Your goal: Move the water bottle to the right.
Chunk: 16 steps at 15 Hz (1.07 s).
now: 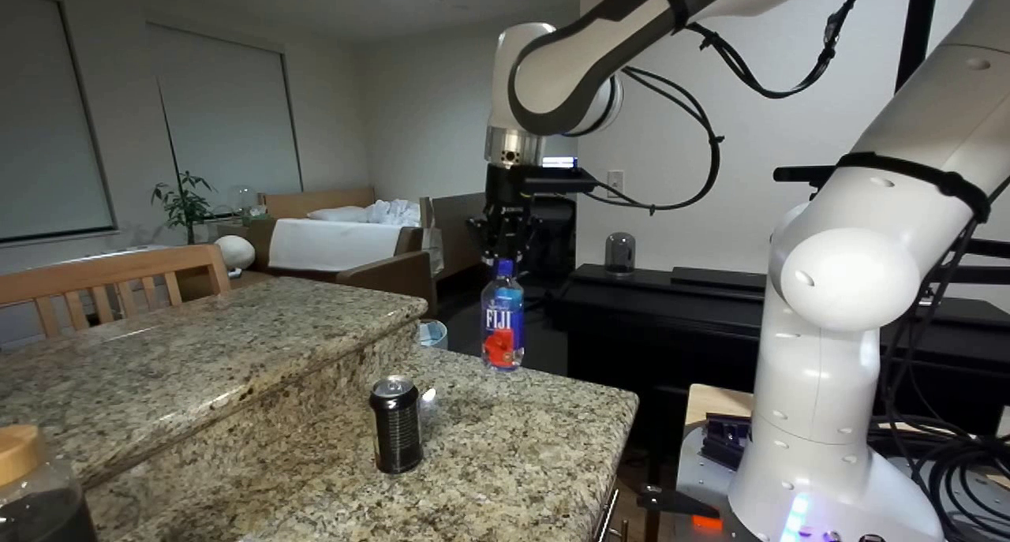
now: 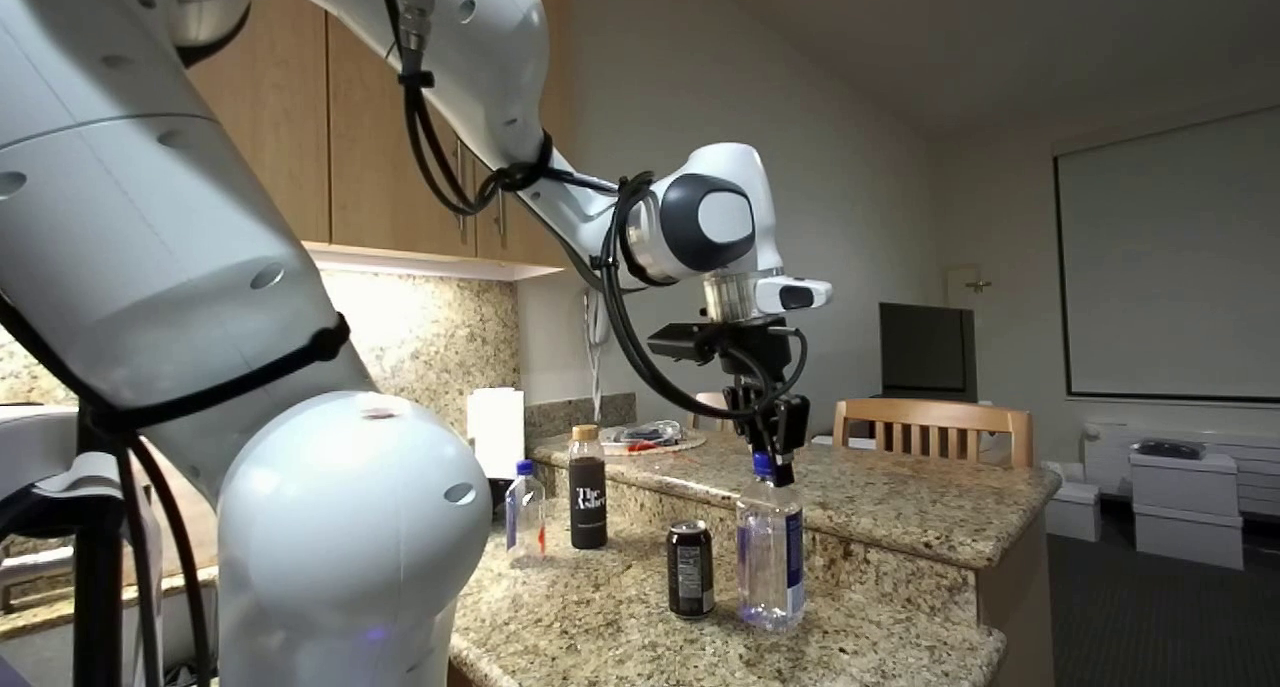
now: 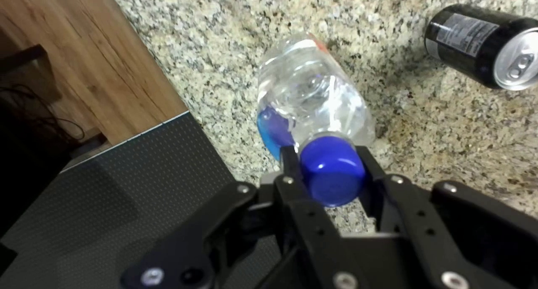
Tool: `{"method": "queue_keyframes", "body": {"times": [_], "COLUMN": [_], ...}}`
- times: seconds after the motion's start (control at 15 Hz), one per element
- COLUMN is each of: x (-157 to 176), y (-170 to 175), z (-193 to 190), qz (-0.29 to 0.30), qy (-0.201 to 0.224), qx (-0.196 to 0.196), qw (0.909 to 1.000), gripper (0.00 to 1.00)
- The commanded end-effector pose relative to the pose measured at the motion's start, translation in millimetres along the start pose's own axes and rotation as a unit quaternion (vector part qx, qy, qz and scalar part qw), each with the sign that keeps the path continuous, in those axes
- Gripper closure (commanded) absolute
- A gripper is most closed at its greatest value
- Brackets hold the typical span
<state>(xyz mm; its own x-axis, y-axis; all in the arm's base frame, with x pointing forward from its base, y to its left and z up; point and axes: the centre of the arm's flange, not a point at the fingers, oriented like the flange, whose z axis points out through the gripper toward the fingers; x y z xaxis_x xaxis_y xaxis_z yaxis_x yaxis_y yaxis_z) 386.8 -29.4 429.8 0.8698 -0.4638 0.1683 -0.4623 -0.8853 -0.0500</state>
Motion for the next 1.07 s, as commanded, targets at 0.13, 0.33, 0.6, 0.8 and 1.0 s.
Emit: {"method": "queue_keyframes", "body": {"times": [0.13, 0.33, 0.6, 0.8, 1.0], "x": [-19.1, -22.6, -28.4, -33.0, -33.5], "y": [20.6, 24.8, 28.3, 29.5, 29.3], "z": [27.2, 38.0, 48.1, 55.1, 55.3], "qz": [0.030, 0.044, 0.051, 0.049, 0.047], "qy": [-0.012, -0.020, -0.030, -0.039, -0.040], "qx": [0.022, 0.031, 0.028, 0.022, 0.019], "qw": [0.9992, 0.9984, 0.9978, 0.9978, 0.9979], "gripper": [0.86, 0.86, 0.86, 0.86, 0.86]}}
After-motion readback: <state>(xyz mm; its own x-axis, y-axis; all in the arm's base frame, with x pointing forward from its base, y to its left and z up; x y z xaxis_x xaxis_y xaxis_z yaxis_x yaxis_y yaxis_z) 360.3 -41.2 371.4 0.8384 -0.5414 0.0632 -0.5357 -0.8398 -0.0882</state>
